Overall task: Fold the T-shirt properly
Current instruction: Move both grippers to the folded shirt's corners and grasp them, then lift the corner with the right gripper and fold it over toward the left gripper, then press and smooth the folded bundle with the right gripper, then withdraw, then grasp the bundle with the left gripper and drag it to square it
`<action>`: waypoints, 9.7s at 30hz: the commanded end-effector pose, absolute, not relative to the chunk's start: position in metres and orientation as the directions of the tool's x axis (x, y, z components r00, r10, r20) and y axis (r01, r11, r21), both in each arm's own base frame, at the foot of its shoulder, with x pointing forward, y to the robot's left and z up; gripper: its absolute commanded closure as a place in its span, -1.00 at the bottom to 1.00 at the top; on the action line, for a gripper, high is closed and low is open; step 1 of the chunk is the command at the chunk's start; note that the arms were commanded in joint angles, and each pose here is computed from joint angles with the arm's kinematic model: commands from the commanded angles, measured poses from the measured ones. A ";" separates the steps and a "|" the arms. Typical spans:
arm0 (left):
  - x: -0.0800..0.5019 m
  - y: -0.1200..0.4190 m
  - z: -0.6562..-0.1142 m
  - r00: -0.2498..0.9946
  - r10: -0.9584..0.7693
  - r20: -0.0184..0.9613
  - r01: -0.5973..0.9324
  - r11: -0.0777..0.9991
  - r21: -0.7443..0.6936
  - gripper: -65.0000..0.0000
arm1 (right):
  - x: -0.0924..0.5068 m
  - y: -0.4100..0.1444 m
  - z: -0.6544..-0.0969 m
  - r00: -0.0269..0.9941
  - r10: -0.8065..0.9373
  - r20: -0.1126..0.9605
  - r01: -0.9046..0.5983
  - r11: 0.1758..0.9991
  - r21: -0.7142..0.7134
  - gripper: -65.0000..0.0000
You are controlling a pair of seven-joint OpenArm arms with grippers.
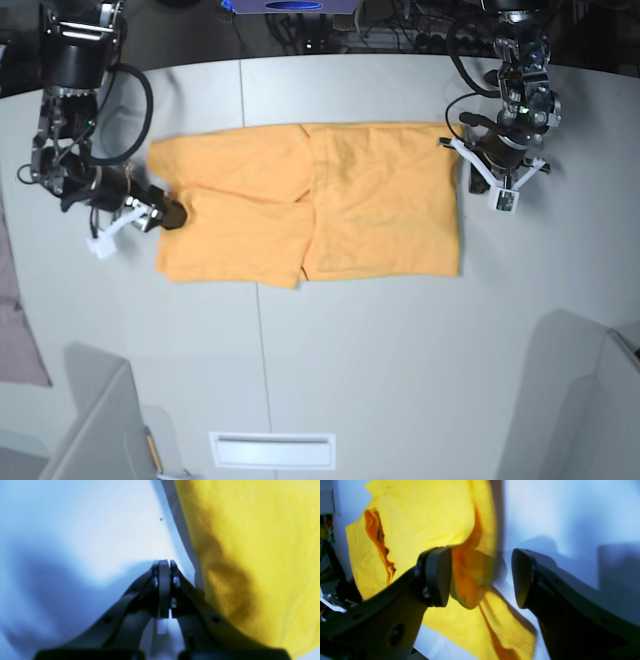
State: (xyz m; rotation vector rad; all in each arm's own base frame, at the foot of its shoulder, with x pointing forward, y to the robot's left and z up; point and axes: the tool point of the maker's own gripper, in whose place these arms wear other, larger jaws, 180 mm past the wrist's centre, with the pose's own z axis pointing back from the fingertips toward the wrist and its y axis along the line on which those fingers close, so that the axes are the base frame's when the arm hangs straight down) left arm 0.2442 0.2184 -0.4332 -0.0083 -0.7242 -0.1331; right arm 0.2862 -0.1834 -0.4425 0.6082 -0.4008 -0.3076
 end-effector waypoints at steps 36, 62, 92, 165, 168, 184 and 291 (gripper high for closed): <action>0.243 0.175 -0.441 0.742 -0.200 0.640 0.243 0.970 0.021 1.00 | 0.264 -0.168 -0.464 0.930 -0.321 0.180 0.173 0.814 0.555 1.00; 0.234 0.108 -0.449 0.707 -0.325 0.628 0.437 0.899 -0.026 1.00 | 0.288 -0.032 -0.329 0.908 -0.232 0.348 -0.009 0.822 0.570 1.00; 0.224 0.131 -0.453 0.712 -0.374 0.594 0.453 0.892 0.019 1.00 | 0.297 0.093 -0.339 0.924 -0.122 0.363 -0.068 0.880 0.470 1.00; 0.178 0.373 -0.375 0.818 -0.208 0.537 0.051 0.955 0.291 1.00 | 0.242 0.038 -0.385 0.906 0.115 0.408 -0.254 0.918 0.305 1.00; 0.178 0.372 -0.375 0.818 -0.206 0.537 0.051 0.956 0.290 1.00 | 0.223 0.069 -0.383 0.904 0.162 0.395 -0.309 0.887 0.343 1.00; 0.182 0.370 -0.373 0.810 -0.225 0.541 0.071 0.954 0.290 1.00 | 0.193 0.140 -0.362 0.805 0.379 0.456 -0.550 0.764 0.336 1.00; 0.276 0.099 -0.429 0.905 -0.005 0.426 0.226 0.853 -0.471 1.00 | 0.201 -0.155 -0.397 0.767 -0.348 0.539 0.311 0.936 0.163 1.00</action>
